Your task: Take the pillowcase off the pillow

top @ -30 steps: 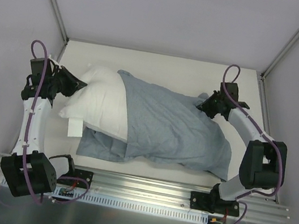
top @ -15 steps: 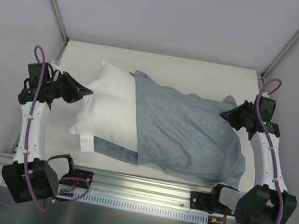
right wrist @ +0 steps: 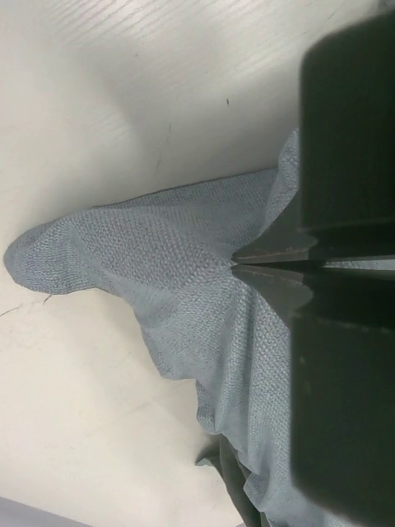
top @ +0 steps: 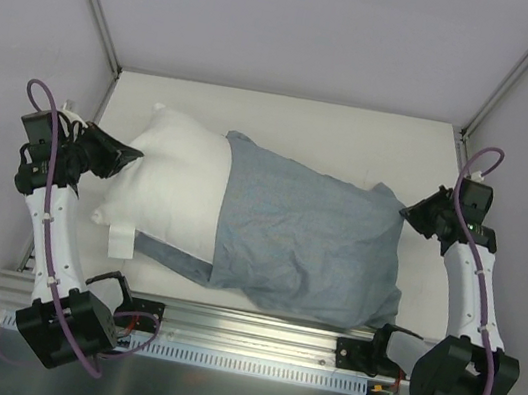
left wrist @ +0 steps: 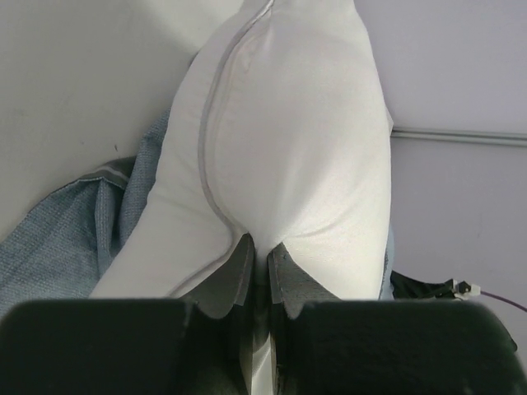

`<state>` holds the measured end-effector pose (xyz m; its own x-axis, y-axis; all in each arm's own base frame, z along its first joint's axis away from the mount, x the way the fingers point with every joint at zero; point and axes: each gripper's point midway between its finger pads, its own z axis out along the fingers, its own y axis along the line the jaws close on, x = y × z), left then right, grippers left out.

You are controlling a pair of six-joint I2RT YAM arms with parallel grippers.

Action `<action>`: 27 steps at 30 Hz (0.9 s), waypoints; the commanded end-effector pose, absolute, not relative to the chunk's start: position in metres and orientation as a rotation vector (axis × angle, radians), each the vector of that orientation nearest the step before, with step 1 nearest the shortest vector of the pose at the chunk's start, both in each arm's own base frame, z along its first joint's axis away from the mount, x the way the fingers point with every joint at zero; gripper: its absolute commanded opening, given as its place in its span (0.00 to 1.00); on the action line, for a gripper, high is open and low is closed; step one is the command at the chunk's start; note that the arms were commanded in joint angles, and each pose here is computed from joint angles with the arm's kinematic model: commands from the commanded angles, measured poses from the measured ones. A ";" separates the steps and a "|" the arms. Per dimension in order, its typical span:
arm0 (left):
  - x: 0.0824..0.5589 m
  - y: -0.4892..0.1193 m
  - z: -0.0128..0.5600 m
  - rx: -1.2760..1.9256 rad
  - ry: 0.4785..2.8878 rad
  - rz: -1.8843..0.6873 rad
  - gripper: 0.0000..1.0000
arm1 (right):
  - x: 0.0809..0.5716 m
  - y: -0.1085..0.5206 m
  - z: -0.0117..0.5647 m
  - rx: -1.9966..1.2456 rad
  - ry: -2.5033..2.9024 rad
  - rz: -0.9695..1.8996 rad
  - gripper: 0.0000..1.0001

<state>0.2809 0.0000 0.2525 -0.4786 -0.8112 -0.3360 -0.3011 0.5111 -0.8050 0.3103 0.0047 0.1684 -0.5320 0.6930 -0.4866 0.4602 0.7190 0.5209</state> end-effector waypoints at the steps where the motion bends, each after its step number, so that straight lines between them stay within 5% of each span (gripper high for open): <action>1: 0.285 0.006 0.275 -0.817 1.954 -0.835 0.00 | 0.320 -0.001 0.193 0.840 2.125 0.436 0.01; 13: 0.285 0.030 0.285 -0.918 1.897 -0.844 0.00 | 0.261 -0.108 0.258 1.218 1.712 0.386 0.01; 27: 0.279 0.033 0.360 -0.791 1.752 -0.760 0.00 | 0.265 -0.106 0.343 1.133 1.581 0.402 0.01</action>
<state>0.2745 0.0098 0.3093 -0.4204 -0.8396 -0.3440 -0.2512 0.4720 -0.8451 0.2480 -0.0831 0.2587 -0.0960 0.9201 -0.3798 0.5633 0.3648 0.7414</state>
